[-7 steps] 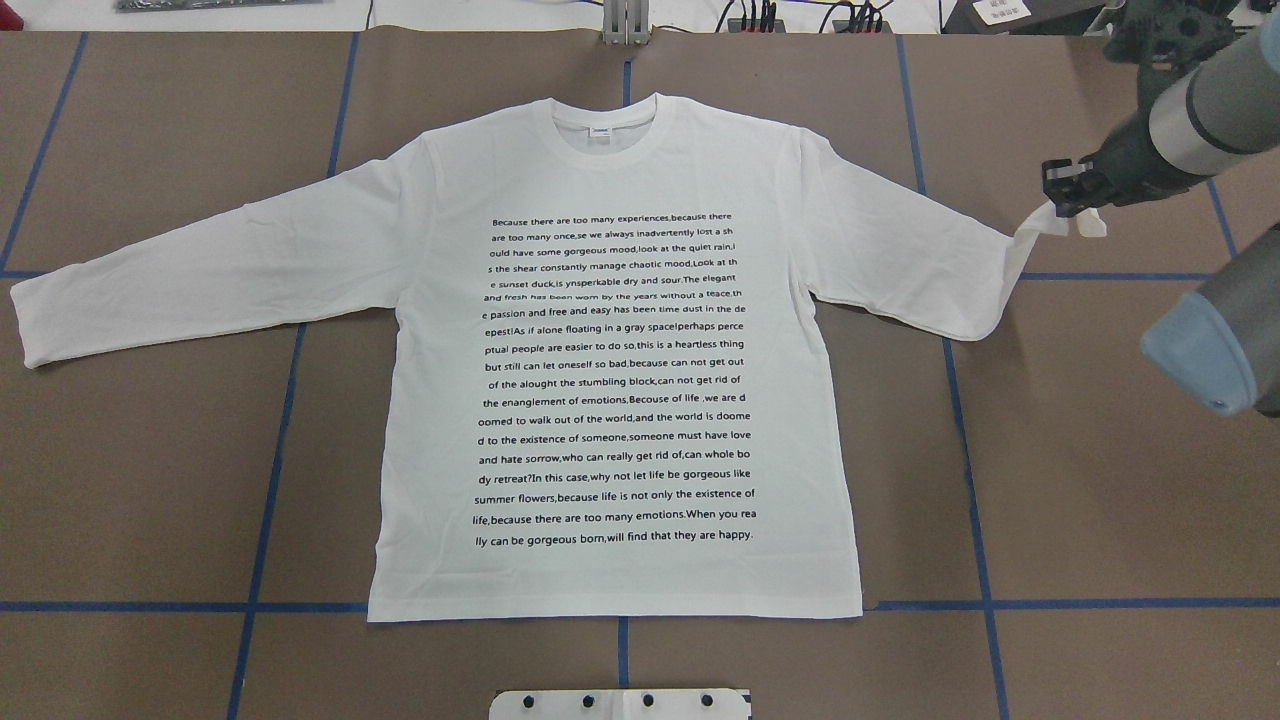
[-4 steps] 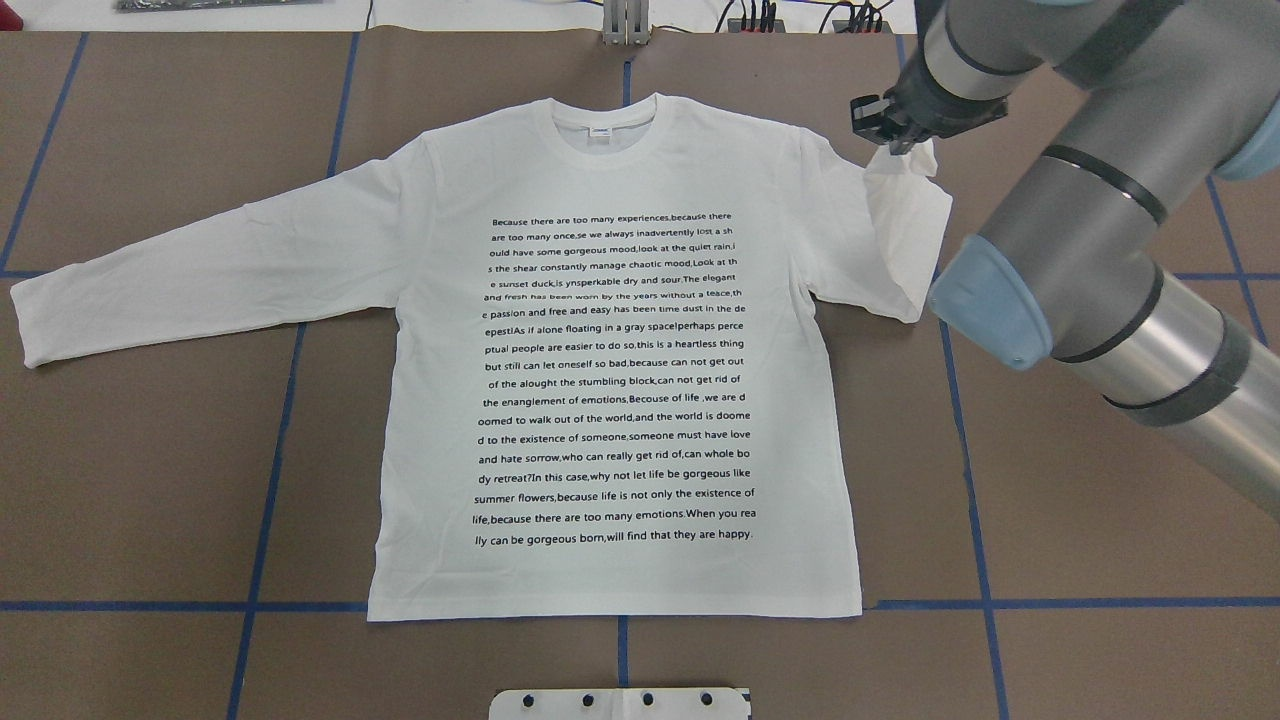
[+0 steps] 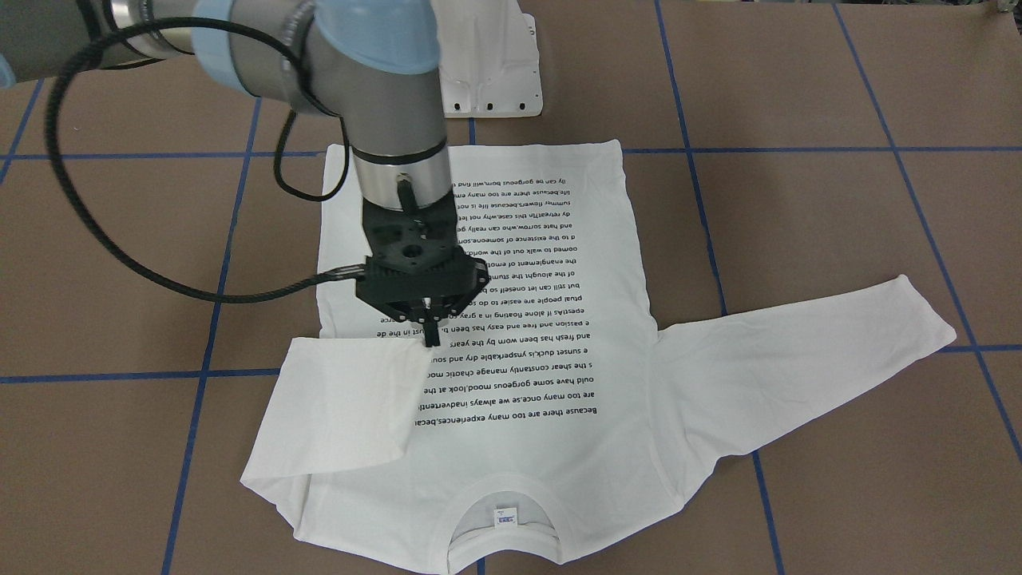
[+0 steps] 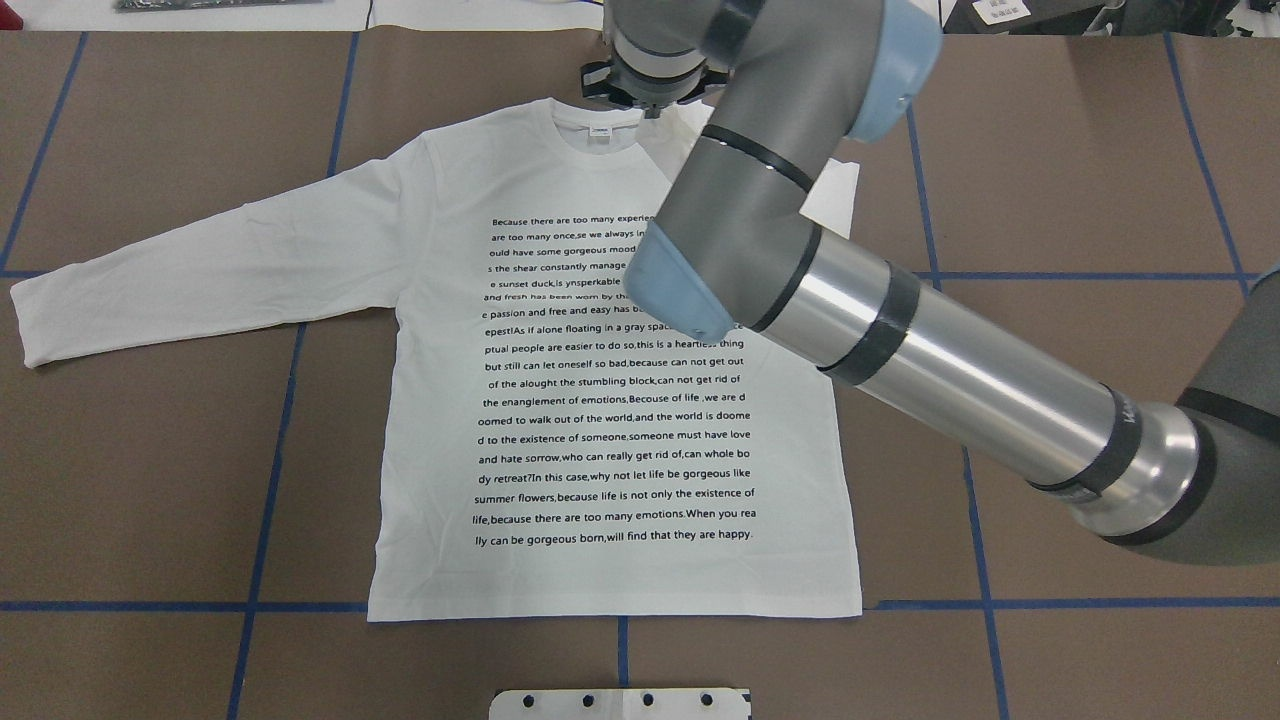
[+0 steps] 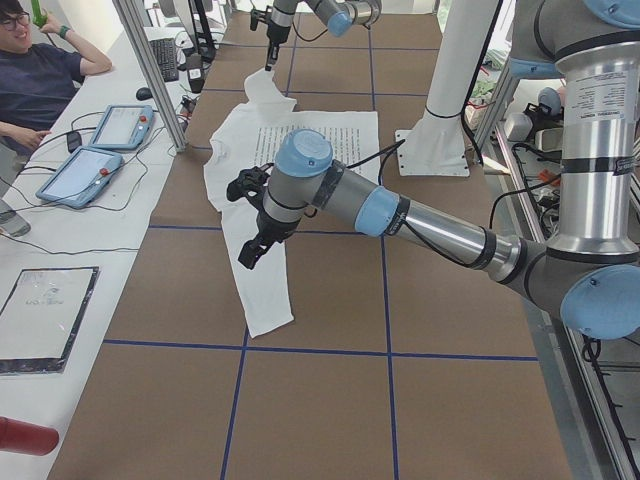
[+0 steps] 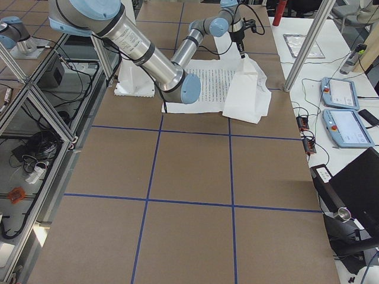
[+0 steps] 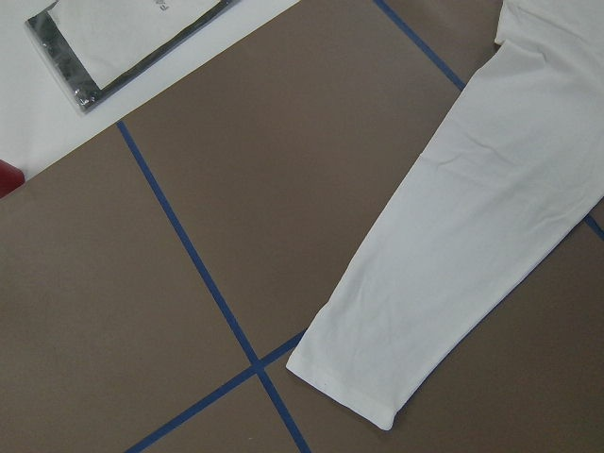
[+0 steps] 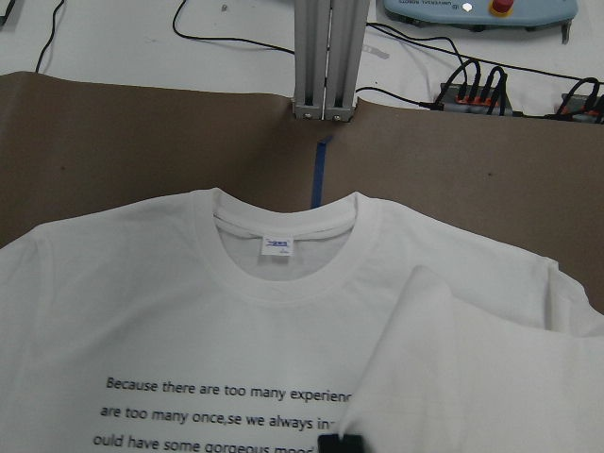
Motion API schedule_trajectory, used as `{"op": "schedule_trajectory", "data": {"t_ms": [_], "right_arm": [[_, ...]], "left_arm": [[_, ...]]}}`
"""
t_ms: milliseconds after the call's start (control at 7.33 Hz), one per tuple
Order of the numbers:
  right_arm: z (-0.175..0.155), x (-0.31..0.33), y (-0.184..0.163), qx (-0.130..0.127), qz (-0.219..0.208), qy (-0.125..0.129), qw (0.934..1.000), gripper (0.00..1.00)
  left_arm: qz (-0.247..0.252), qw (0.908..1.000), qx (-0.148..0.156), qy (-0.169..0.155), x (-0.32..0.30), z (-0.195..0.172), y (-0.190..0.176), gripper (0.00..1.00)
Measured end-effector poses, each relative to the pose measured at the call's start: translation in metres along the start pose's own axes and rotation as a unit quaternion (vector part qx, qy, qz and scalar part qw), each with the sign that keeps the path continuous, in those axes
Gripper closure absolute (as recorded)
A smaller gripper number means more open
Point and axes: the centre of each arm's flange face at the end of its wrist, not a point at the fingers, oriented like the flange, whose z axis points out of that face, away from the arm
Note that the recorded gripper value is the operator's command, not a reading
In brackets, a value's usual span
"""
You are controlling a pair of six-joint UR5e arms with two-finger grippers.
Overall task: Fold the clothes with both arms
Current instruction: 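Grasp the sleeve cuff with the right gripper and fold it across the shirt body, then release the sleeve and raise the right gripper away from the shirt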
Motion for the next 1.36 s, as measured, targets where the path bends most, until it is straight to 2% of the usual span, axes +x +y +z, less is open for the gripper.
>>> {"op": "schedule_trajectory", "data": {"t_ms": [136, 273, 409, 545, 955, 1227, 1364], "right_arm": [[0.003, -0.057, 0.005, 0.007, 0.01, 0.001, 0.9999, 1.0], [0.005, -0.102, 0.021, 0.014, 0.01, -0.008, 0.9998, 1.0], [0.01, -0.132, 0.042, 0.017, 0.003, -0.019, 0.9997, 0.95], [0.015, -0.15, 0.058, 0.02, -0.002, -0.022, 0.9996, 0.01], [0.026, -0.166, 0.078, 0.021, 0.013, -0.007, 0.9997, 0.0], [0.02, -0.164, 0.075, -0.013, 0.039, 0.027, 0.9988, 0.0], [0.02, -0.148, 0.06, -0.03, 0.059, 0.039, 0.997, 0.0]], "left_arm": [[-0.002, 1.0, -0.001, 0.0, -0.001, 0.001, 0.001, 0.0], [-0.006, 1.0, -0.002, 0.0, -0.001, 0.002, 0.001, 0.0], [-0.008, 1.0, -0.003, 0.0, -0.002, 0.003, 0.002, 0.0], [-0.008, 1.0, -0.003, 0.001, -0.003, 0.003, 0.002, 0.0], [-0.007, 1.0, -0.002, 0.002, -0.003, 0.003, 0.0, 0.0], [-0.004, 1.0, 0.0, 0.002, -0.002, 0.002, -0.003, 0.0], [0.0, 1.0, 0.004, 0.001, 0.001, -0.001, -0.007, 0.0]]}}
